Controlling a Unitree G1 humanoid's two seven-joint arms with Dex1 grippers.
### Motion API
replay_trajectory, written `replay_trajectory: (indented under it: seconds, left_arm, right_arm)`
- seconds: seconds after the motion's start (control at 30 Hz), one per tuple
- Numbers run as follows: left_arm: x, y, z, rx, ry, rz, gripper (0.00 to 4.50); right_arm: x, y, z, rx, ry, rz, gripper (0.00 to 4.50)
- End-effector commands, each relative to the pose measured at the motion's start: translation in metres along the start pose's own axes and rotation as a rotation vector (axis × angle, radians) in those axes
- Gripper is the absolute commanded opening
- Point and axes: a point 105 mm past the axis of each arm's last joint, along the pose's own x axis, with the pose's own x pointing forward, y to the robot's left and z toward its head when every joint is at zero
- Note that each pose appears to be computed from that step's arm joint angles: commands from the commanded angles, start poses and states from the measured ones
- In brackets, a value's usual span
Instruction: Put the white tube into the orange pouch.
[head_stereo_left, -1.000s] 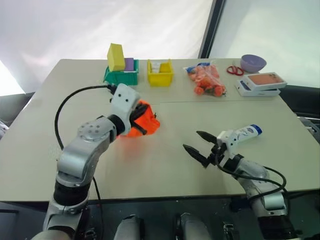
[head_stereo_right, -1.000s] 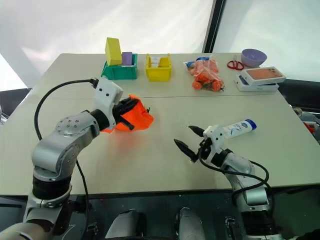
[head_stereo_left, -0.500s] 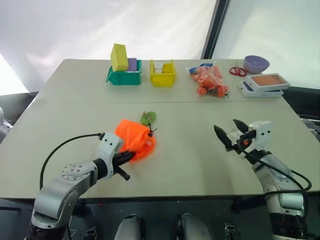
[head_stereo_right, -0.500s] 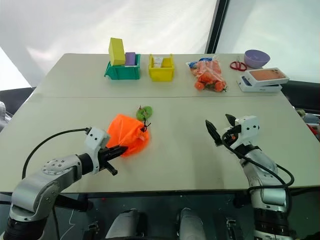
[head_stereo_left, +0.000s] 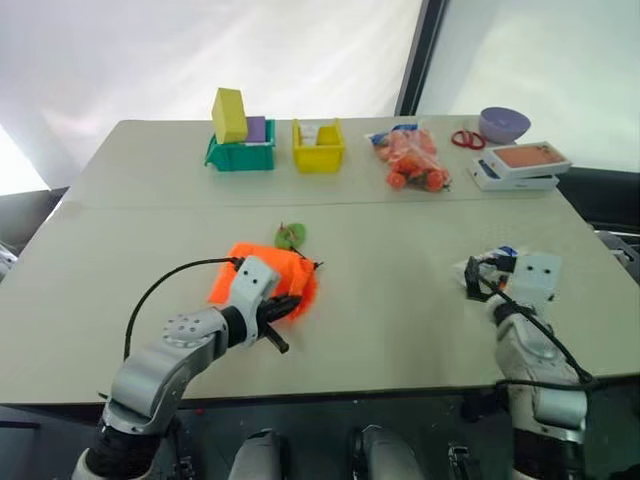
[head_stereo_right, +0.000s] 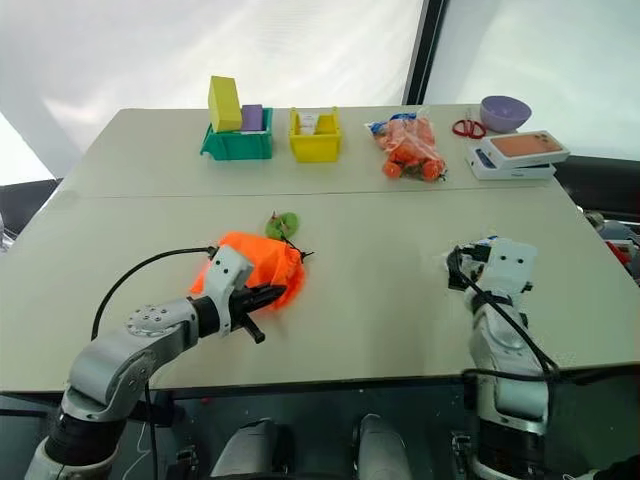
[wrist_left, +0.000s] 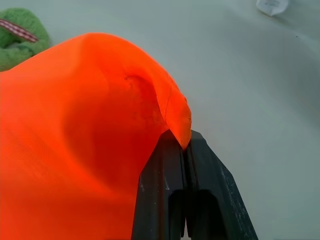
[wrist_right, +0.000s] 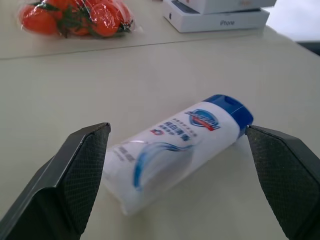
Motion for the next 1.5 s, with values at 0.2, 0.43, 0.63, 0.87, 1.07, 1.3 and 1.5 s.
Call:
replay_trajectory:
  seconds: [0.2,0.43,0.63,0.87,1.07,1.3,1.5]
  left_arm:
    - [0.004,-0.003,0.015,0.042,-0.056,-0.014,0.02]
    - [0.003,-0.006,0.014,0.041,-0.064,-0.011,0.02]
    - [0.002,-0.009,0.014,0.039,-0.071,-0.009,0.02]
    - [0.002,-0.008,0.015,0.044,-0.075,-0.006,0.02]
    - [0.003,-0.007,0.015,0.051,-0.076,-0.009,0.02]
    - [0.003,-0.007,0.016,0.054,-0.08,-0.016,0.02]
    - [0.003,-0.007,0.017,0.053,-0.084,-0.017,0.0]
  right_arm:
    - [0.009,0.008,0.008,0.119,0.176,-0.159,4.5]
    - [0.018,0.001,0.0,0.093,0.256,-0.235,4.5]
    - [0.023,0.008,-0.015,0.171,0.321,-0.232,4.5]
    - [0.02,0.001,-0.023,0.167,0.347,-0.278,4.5]
    - [0.02,0.009,-0.012,0.104,0.279,-0.219,4.5]
    - [0.021,0.007,-0.011,0.079,0.251,-0.213,4.5]
    - [0.021,0.008,-0.01,0.055,0.236,-0.2,2.12]
